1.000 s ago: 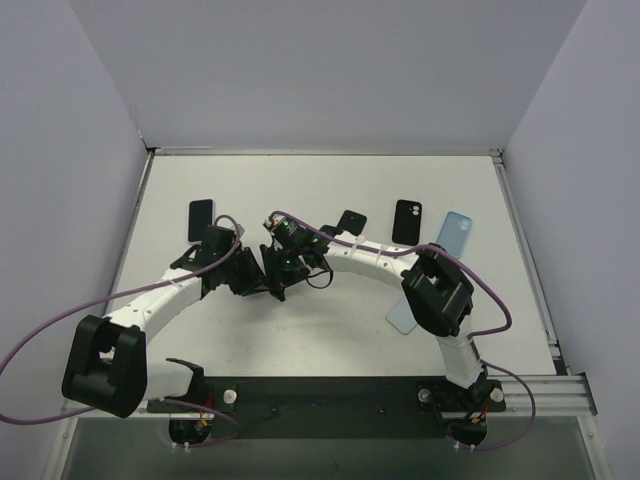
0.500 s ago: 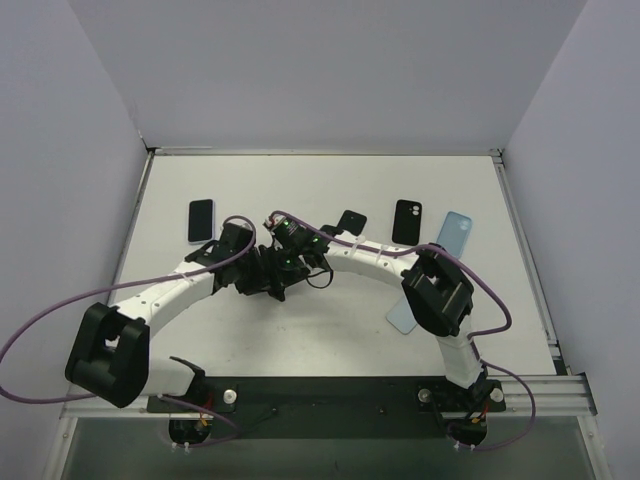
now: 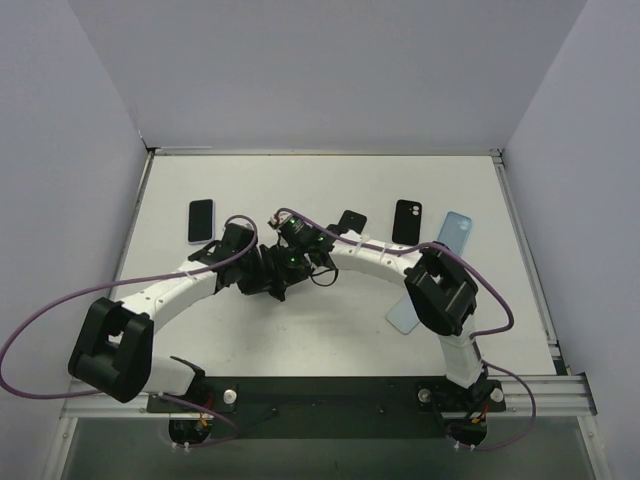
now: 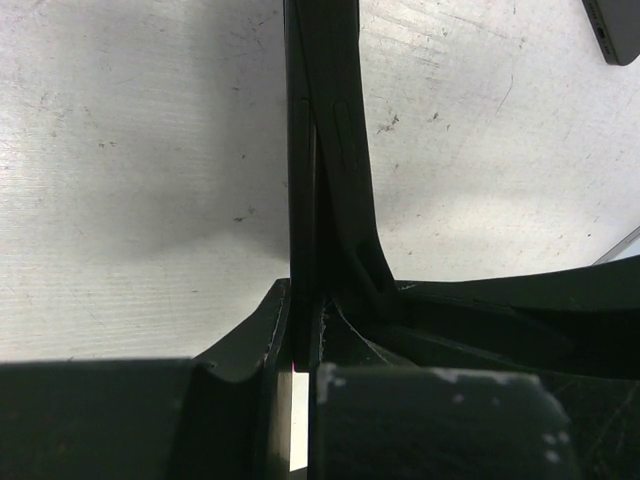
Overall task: Take the phone out of the phone case
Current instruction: Remove the phone case from the phone.
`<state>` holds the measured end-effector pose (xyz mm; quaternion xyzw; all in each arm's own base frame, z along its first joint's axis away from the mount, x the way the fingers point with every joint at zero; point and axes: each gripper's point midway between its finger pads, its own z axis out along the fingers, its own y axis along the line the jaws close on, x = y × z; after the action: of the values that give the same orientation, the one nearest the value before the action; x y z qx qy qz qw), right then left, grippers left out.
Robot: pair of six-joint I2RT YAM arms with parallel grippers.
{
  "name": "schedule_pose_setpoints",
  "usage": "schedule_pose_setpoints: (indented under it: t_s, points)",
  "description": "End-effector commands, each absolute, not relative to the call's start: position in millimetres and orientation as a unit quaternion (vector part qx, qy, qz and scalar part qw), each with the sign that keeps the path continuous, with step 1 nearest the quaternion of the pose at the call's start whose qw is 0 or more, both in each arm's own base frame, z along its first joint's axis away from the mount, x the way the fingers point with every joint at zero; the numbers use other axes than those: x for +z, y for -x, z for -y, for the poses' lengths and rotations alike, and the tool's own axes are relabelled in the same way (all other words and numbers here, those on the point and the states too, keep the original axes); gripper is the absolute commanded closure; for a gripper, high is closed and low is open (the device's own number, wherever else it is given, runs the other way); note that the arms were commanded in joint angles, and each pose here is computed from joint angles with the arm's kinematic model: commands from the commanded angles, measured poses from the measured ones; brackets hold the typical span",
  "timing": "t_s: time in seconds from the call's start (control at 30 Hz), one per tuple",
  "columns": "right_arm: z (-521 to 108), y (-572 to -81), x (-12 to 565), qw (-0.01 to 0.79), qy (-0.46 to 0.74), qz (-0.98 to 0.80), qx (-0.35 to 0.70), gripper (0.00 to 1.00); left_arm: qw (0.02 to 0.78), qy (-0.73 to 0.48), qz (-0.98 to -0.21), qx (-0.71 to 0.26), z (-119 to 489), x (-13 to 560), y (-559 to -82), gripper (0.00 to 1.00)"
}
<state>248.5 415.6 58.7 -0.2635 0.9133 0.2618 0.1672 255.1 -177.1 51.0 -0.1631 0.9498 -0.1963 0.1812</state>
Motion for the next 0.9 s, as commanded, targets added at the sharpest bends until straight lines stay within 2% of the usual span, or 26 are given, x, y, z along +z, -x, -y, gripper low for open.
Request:
schedule_pose_setpoints:
  t_s: [0.0,0.2,0.53,0.87]
  points:
    - [-397,-254,42,0.169,0.230,-0.927,0.242,1.00,0.189,0.181,-0.954,-0.147,166,23,-264,1.00]
    - [-359,-269,55,0.199,0.219,-0.933,0.204,1.00,0.223,0.165,-0.945,-0.171,167,64,-270,1.00]
    - [-312,-293,81,0.234,0.170,-0.937,0.198,1.00,0.272,0.172,-0.920,-0.224,140,126,-280,1.00]
    - [-304,-305,118,0.277,0.170,-0.926,0.194,1.00,0.285,0.178,-0.918,-0.212,114,140,-281,1.00]
